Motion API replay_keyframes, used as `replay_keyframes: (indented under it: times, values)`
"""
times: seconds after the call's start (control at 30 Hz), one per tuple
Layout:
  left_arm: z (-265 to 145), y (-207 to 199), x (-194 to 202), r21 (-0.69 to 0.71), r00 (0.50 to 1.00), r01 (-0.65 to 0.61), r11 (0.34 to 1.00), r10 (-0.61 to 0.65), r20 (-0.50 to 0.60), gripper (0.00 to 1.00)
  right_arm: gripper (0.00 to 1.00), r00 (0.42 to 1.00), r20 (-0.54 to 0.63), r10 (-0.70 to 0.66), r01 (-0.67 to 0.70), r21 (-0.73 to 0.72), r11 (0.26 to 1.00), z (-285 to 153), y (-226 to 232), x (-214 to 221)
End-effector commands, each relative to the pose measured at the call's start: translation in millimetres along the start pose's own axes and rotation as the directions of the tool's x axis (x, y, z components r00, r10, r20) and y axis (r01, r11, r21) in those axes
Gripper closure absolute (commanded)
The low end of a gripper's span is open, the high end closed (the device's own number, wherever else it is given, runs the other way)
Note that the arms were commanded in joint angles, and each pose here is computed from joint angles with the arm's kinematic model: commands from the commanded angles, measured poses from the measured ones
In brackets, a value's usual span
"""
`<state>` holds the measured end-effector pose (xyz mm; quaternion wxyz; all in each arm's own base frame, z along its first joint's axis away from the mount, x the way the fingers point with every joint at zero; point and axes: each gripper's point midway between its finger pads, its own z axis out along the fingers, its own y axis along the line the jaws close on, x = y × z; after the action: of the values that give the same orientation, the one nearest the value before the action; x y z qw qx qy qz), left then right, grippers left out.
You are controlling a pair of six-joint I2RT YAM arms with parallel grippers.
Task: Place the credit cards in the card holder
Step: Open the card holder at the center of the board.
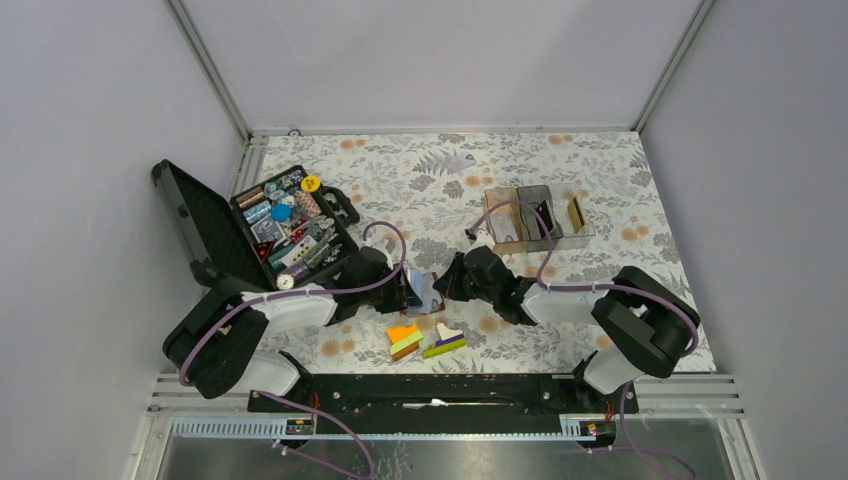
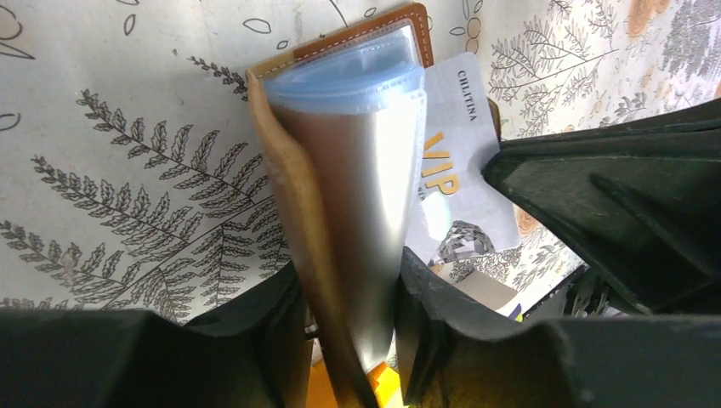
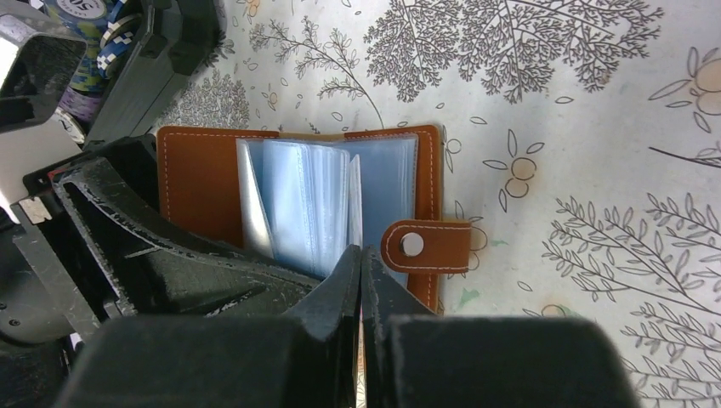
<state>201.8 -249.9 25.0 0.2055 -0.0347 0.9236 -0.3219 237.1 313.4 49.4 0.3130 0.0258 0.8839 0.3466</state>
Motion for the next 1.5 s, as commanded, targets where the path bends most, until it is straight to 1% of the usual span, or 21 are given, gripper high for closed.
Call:
replay_keyframes:
  times: [0.0,0.07,0.13,0.2,0.27,0.33,0.47,0.67,0.7,0.9,1.03,1.17,1.4,1.47]
  values:
    - [1.4,-5.7,-7.9,0.079,1.0,0.007,0.997,-0.008,0.021,0.59,1.0,0.998,0.053,0.012,-0.01,-0.048,0.999,9.0,17.9,-11.2]
    - [-0.5,-0.8,-10.9,0.068,1.0,0.007,0.998,-0.009,0.029,0.49,1.0,0.999,0.052,0.01,-0.008,-0.045,0.999,9.8,16.0,-10.0]
    - [-2.7,2.9,-15.2,0.05,0.999,0.001,0.999,-0.003,0.041,0.37,1.0,0.999,0.054,0.005,-0.003,-0.036,0.999,10.5,14.1,-9.6]
    - [-4.8,4.7,-19.4,0.029,0.999,-0.014,0.999,0.013,0.049,0.27,1.0,0.998,0.056,0.003,-0.001,-0.033,0.999,10.8,13.3,-9.8]
    - [-6.0,4.2,-22.2,0.014,0.998,-0.032,0.999,0.031,0.045,0.22,1.0,0.998,0.056,0.004,-0.001,-0.047,0.999,10.2,15.6,-9.7]
    - [-7.2,4.8,-23.7,-0.004,0.998,-0.05,0.999,0.05,0.036,0.19,1.0,0.998,0.065,0.005,0.002,-0.1,0.995,8.8,24.9,-11.4]
    - [-13.4,-0.3,-31.6,-0.008,0.995,-0.089,0.996,0.089,0.055,0.11,1.0,0.997,0.078,0.01,0.004,-0.167,0.986,5.5,41.3,-17.4]
    - [-21.3,-5.8,-35.3,0.0,0.992,-0.112,0.994,0.112,0.066,0.11,1.0,0.996,0.089,0.003,0.014,-0.196,0.98,7.1,53.4,-24.3]
    - [-22.2,-5.4,-35.4,-0.003,0.991,-0.113,0.994,0.113,0.068,0.1,1.0,0.997,0.071,0.003,0.012,-0.211,0.977,7.4,56.4,-21.5]
    - [-27.2,-10.4,-36.9,0.031,0.988,-0.133,0.991,0.13,0.082,0.04,1.0,0.999,0.047,0.009,0.003,-0.248,0.969,9.4,65.1,-18.3]
    - [-25.1,-10.6,-32.6,0.051,0.988,-0.145,0.988,0.142,0.054,0.05,1.0,0.999,0.034,0.015,-0.005,-0.266,0.964,11.4,69.3,-16.5]
    - [-25.3,-12.4,-30.8,0.063,0.988,-0.152,0.986,0.149,0.041,0.08,1.0,0.999,0.028,0.017,-0.009,-0.272,0.962,11.9,72.8,-15.0]
    - [-30.1,-19.0,-31.2,0.092,0.984,-0.179,0.98,0.176,0.041,0.04,1.0,0.999,0.036,0.023,-0.012,-0.282,0.959,8.5,79.2,-19.6]
    - [-30.5,-20.6,-29.2,0.106,0.982,-0.19,0.976,0.187,0.033,0.07,1.0,0.999,0.039,0.022,-0.01,-0.276,0.961,7.8,78.8,-20.8]
